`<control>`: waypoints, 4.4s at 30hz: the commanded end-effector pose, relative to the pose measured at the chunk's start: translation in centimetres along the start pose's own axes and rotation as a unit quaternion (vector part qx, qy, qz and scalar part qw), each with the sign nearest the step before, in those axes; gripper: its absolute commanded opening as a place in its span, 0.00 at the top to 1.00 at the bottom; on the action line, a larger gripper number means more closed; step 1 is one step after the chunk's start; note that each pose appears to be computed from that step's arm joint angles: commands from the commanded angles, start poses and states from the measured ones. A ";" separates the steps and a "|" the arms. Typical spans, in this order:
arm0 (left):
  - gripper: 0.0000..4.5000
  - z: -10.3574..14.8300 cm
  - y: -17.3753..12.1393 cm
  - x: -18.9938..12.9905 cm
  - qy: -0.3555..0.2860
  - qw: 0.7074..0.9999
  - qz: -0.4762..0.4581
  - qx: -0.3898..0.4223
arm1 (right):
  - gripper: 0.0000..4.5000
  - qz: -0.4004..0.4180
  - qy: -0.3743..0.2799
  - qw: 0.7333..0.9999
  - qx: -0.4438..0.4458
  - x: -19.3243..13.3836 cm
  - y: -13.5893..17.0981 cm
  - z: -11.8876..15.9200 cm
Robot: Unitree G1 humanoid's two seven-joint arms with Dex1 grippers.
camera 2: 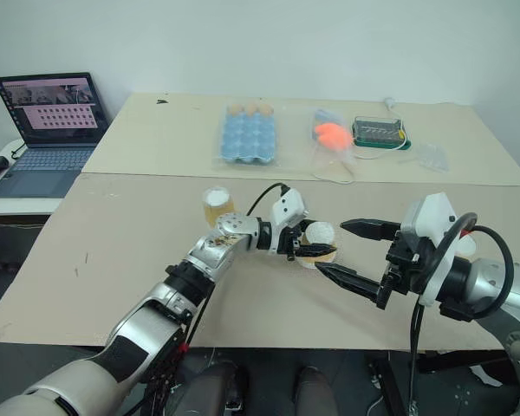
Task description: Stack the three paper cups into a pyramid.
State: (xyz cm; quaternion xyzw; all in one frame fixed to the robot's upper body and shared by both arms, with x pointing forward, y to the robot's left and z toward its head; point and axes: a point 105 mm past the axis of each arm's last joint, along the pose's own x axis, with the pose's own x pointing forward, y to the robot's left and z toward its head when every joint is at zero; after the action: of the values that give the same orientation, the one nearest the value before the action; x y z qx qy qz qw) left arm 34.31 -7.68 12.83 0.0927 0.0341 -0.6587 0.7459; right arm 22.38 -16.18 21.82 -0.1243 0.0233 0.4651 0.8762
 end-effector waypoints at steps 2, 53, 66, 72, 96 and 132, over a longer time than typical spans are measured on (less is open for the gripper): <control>0.25 -0.6 -0.4 0.5 0.011 1.000 -0.014 0.007 | 0.00 -0.008 -0.014 1.000 -0.023 -0.4 0.1 1.2; 0.01 -0.5 4.1 -20.7 -0.005 0.918 0.394 -0.046 | 0.00 -0.051 -0.016 0.999 0.001 -0.3 -1.8 -0.5; 0.01 -0.6 7.5 -18.0 -0.007 0.934 0.357 -0.015 | 0.00 -0.076 -0.016 0.997 -0.005 -1.1 -1.9 -0.2; 0.13 -0.4 7.8 -17.6 -0.019 0.939 0.343 -0.021 | 0.00 -0.080 -0.014 0.997 -0.006 -1.3 -1.8 -0.1; 0.48 -0.3 -0.1 -11.1 0.010 1.000 -0.020 0.004 | 0.00 -0.102 -0.017 0.995 -0.008 -1.4 -1.8 -0.2; 0.48 -1.1 2.9 -7.6 0.039 0.999 -0.008 0.033 | 0.00 -0.141 -0.020 0.990 -0.014 -3.2 -1.1 0.7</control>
State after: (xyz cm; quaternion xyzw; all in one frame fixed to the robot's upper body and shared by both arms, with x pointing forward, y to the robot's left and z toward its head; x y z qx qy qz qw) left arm 35.56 0.39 12.87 0.1272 0.0503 -0.6751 0.7249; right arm 21.76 -19.33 22.00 -0.1078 0.0034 0.3424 0.9333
